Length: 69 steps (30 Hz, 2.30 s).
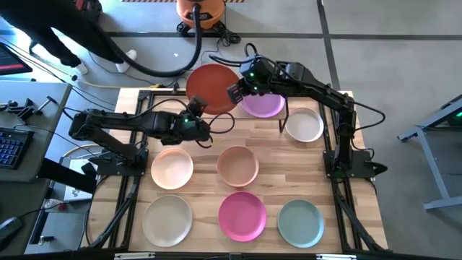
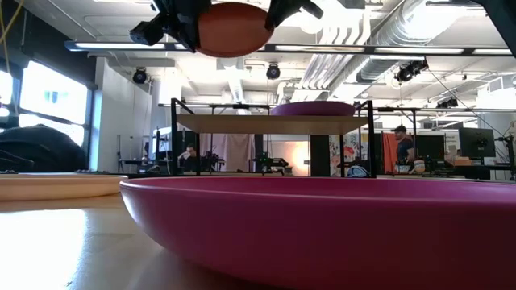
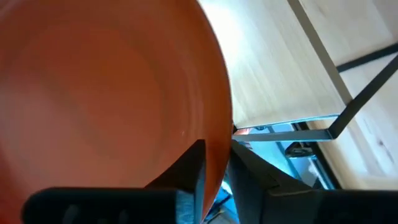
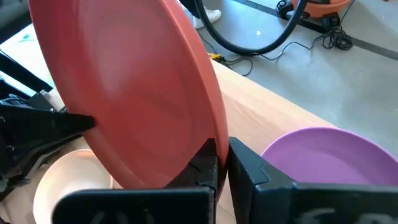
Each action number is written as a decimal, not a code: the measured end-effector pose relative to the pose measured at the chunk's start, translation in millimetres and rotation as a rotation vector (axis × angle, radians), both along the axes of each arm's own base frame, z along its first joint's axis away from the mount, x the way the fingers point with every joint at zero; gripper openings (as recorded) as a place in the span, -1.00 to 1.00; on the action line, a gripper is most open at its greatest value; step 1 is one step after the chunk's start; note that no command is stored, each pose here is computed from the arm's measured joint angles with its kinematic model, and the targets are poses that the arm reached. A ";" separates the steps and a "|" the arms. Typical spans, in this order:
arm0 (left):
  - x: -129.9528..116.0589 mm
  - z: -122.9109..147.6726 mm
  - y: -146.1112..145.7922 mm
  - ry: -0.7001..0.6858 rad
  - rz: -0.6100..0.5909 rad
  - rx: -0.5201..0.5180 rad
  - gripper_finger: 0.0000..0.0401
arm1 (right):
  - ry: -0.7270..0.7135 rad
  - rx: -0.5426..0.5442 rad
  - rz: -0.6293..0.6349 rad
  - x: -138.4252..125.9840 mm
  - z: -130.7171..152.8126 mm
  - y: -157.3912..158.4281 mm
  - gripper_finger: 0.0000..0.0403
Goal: Place and stack plates onto a shelf
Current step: Stack the orange plate on top of the violet plate
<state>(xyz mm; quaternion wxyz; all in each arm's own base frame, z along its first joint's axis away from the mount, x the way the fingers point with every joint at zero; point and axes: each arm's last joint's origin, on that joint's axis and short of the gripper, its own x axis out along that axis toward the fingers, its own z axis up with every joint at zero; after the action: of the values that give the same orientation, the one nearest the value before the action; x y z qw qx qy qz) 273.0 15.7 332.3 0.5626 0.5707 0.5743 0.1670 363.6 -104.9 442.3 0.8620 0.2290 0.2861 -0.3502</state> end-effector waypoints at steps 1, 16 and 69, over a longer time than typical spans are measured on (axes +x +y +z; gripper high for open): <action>0.1 0.0 0.0 -0.014 0.006 -0.007 -0.67 | 0.000 0.000 0.001 0.0 0.0 0.1 -0.99; -1.3 2.5 -2.6 -0.210 0.139 0.036 -0.39 | 0.008 0.002 -0.009 -4.6 -0.3 -15.7 -1.00; 1.0 -2.2 -5.0 -0.738 0.393 -0.363 -0.39 | 0.147 0.518 0.097 -140.0 -54.8 -201.0 -1.00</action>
<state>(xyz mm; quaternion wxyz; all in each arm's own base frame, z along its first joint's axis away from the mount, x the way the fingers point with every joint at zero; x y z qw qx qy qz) 274.0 10.7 330.1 0.7780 0.2453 0.4529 0.3597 223.5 -305.8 387.5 0.7674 0.4017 0.4387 -0.2394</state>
